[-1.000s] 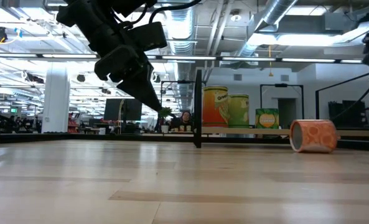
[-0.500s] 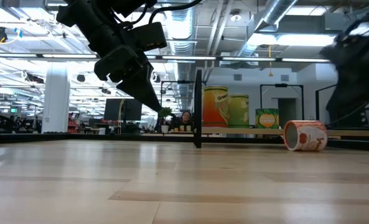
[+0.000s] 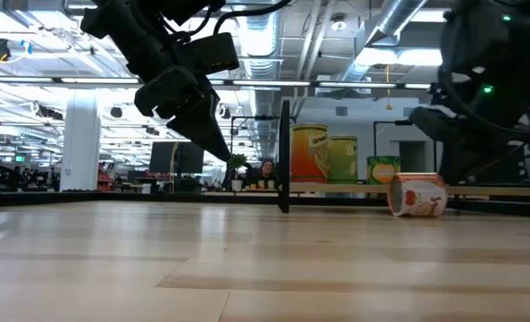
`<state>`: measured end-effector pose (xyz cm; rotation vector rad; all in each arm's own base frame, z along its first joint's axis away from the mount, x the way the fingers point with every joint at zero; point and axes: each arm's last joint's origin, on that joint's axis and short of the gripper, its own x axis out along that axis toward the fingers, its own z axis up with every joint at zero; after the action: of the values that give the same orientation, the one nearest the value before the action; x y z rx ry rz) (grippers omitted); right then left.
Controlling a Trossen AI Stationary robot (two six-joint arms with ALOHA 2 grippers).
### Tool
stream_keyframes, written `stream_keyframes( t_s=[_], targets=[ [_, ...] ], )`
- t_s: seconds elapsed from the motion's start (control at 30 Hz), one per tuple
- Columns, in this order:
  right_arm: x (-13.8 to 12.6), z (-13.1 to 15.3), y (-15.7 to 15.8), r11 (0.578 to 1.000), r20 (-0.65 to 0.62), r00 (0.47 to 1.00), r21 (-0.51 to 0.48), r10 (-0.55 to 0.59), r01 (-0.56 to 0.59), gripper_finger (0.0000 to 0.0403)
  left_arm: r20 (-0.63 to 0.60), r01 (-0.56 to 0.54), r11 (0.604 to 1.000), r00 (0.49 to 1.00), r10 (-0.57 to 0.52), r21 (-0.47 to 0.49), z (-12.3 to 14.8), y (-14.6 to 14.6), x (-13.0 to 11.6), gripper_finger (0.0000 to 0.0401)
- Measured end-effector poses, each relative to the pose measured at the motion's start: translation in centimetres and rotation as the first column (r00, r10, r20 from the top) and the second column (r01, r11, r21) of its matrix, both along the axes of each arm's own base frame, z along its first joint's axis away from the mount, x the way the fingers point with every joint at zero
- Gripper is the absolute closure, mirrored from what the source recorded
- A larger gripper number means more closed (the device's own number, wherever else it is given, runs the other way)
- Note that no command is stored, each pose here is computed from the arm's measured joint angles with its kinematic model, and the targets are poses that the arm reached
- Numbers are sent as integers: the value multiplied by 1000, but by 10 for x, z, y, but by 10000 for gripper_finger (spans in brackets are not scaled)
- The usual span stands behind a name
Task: Pick and place cans onto a shelf
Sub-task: Put the canned saucy meatballs on the shelf
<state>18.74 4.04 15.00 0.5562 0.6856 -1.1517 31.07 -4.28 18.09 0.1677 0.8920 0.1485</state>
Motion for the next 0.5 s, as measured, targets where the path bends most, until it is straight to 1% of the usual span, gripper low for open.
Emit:
stream_keyframes(
  t_s=[0.07,0.23,0.33,0.5],
  targets=[
    [5,0,-1,1000,17,999,-2,31,-31,344,-1,0,1000,1000,0,0,0,0,0,401],
    [16,3,-4,994,55,994,-48,96,-93,344,-1,0,1000,1000,0,1,0,0,0,401],
    [15,3,-2,994,42,993,-42,107,-105,344,-1,0,1000,1000,0,1,0,0,0,401],
    [12,6,8,988,72,986,-63,148,-143,344,-3,0,1000,1000,0,1,0,0,0,401]
  ],
)
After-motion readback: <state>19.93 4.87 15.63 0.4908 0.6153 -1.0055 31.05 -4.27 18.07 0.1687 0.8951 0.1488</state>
